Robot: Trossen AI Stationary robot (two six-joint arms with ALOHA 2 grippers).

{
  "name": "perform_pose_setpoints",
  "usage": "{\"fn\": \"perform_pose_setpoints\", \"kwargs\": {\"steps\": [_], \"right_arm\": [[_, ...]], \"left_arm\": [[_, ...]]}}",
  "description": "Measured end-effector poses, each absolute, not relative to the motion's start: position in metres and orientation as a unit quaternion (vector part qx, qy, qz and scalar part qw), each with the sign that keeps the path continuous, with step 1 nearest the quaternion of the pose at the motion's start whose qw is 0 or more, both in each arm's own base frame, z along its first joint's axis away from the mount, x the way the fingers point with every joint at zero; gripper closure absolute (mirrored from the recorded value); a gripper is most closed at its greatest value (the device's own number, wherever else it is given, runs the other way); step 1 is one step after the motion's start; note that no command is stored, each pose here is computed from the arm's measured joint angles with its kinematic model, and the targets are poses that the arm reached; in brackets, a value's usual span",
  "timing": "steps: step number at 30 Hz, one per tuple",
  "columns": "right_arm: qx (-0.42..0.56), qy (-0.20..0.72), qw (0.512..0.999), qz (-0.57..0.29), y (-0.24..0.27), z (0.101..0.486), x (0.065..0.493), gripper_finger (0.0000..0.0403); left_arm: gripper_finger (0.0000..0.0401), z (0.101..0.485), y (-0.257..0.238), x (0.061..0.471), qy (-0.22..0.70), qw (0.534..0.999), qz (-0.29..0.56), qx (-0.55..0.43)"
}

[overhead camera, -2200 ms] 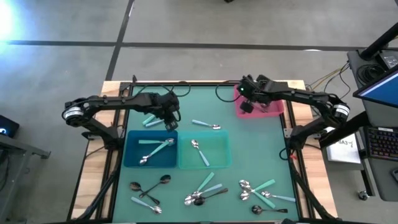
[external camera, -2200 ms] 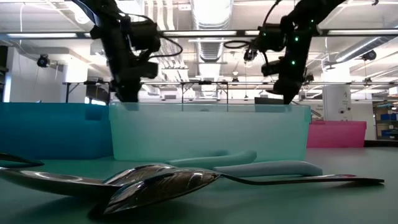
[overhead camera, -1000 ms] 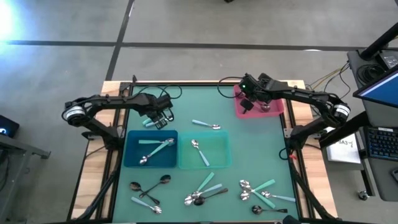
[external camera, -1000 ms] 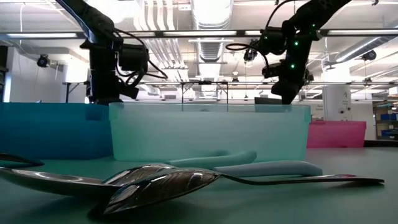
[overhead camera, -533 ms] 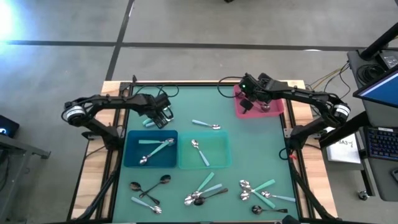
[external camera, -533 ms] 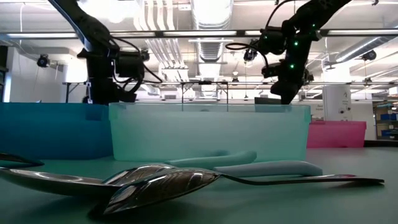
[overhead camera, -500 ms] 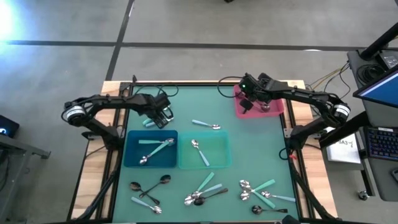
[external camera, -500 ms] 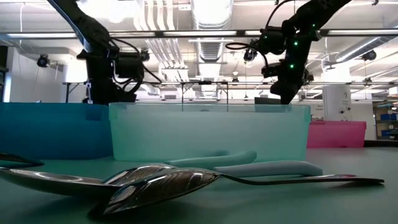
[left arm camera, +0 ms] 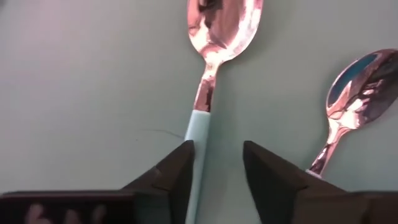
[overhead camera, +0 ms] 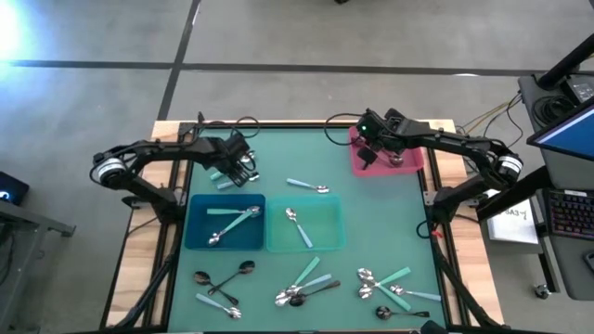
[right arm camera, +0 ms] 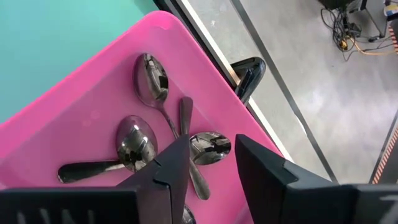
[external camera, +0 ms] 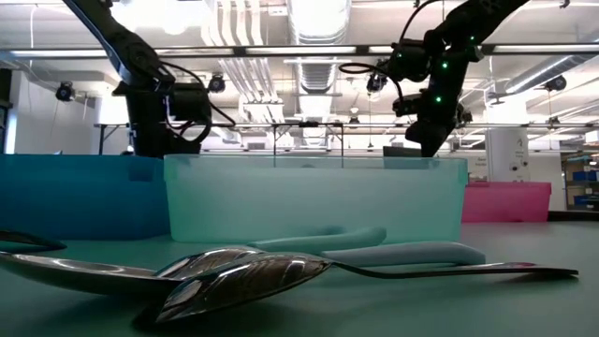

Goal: Sort silverware by color (type)
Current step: Put the green spoon into the blue bin

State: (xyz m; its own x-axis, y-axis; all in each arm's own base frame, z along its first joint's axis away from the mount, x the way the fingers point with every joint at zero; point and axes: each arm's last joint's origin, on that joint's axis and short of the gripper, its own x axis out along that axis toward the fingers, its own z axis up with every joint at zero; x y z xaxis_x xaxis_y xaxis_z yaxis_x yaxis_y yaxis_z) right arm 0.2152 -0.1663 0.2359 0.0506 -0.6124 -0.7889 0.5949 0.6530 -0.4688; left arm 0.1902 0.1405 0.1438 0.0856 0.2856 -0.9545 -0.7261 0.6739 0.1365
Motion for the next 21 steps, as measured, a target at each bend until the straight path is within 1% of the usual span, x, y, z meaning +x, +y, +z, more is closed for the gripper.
{"fn": "perform_pose_setpoints", "kwargs": {"steps": [5, 6, 10, 15, 21], "right_arm": [[-0.008, 0.548, 0.725, -0.417, -0.1663, 0.2360, 0.2152, 0.0291], [-0.008, 0.548, 0.725, -0.417, -0.1663, 0.2360, 0.2152, 0.0293], [-0.008, 0.547, 0.726, -0.417, -0.1665, 0.2361, 0.2154, 0.0296], [-0.008, 0.542, 0.728, -0.419, -0.1670, 0.2366, 0.2162, 0.0294], [-0.008, 0.541, 0.730, -0.418, -0.1671, 0.2367, 0.2165, 0.0298]], "left_arm": [[0.0377, 0.1429, 0.1406, 0.1888, 0.575, 0.705, 0.371, -0.189], [0.0388, 0.1429, 0.1409, 0.1886, 0.573, 0.701, 0.380, -0.189], [0.0394, 0.1447, 0.1422, 0.1895, 0.570, 0.696, 0.398, -0.182], [0.0399, 0.1476, 0.1442, 0.1930, 0.567, 0.708, 0.380, -0.181], [0.0398, 0.1479, 0.1437, 0.1932, 0.565, 0.709, 0.377, -0.188]]}}
